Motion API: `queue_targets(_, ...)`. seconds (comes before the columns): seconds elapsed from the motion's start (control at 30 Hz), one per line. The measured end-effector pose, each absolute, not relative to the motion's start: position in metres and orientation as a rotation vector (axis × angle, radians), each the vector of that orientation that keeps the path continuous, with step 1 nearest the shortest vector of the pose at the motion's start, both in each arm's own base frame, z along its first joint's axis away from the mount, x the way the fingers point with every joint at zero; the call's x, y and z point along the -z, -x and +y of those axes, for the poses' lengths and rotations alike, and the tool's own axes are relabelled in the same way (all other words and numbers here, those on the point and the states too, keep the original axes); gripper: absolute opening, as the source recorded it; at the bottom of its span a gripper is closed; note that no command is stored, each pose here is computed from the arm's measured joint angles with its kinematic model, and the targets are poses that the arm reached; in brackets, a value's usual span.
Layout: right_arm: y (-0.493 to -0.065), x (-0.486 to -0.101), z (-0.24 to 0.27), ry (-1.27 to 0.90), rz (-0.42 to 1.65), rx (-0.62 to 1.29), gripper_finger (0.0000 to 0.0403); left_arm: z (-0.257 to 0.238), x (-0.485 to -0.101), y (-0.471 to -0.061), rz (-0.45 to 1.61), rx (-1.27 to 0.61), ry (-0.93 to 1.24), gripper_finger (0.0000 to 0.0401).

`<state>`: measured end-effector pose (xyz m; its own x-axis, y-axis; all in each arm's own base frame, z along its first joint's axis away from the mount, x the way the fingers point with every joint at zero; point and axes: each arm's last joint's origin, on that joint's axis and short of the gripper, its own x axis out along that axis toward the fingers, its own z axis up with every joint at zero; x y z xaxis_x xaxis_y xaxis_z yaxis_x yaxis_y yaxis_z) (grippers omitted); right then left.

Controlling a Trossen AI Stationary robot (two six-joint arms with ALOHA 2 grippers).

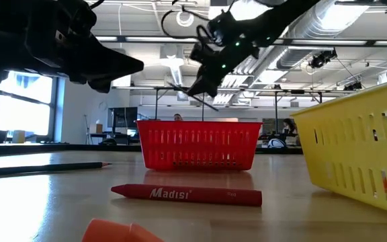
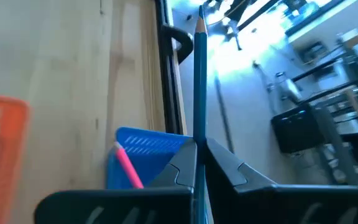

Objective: Sort crayons/erasers/pens/pencils in bins
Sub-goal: Put the blue pencil into the blue bin

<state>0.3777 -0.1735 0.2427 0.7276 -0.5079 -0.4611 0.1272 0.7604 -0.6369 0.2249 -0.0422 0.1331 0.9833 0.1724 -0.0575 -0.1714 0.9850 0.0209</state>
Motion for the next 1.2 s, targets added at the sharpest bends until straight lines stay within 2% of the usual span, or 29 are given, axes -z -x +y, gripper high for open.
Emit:
queue_targets(0.23, -0.399, -0.229, -0.225, 0.55, 0.726, 0.323, 0.0, -0.042, -0.134, -0.225, 0.052, -0.179, -0.037, 0.0003)
queue_targets(0.43, -0.404, -0.219, -0.247, 0.493, 0.7, 0.251, 0.0, -0.041, -0.136, -0.225, 0.034, -0.2, -0.05, 0.0003)
queue_targets(0.87, -0.392, -0.195, -0.259, 0.355, 0.801, 0.196, 0.0, -0.036, -0.137, -0.226, 0.026, -0.224, -0.018, 0.0003)
queue_targets(1.2, -0.393, -0.181, -0.261, 0.352, 0.832, 0.198, 0.0007, -0.036, -0.136, -0.226, 0.028, -0.222, -0.013, 0.0003)
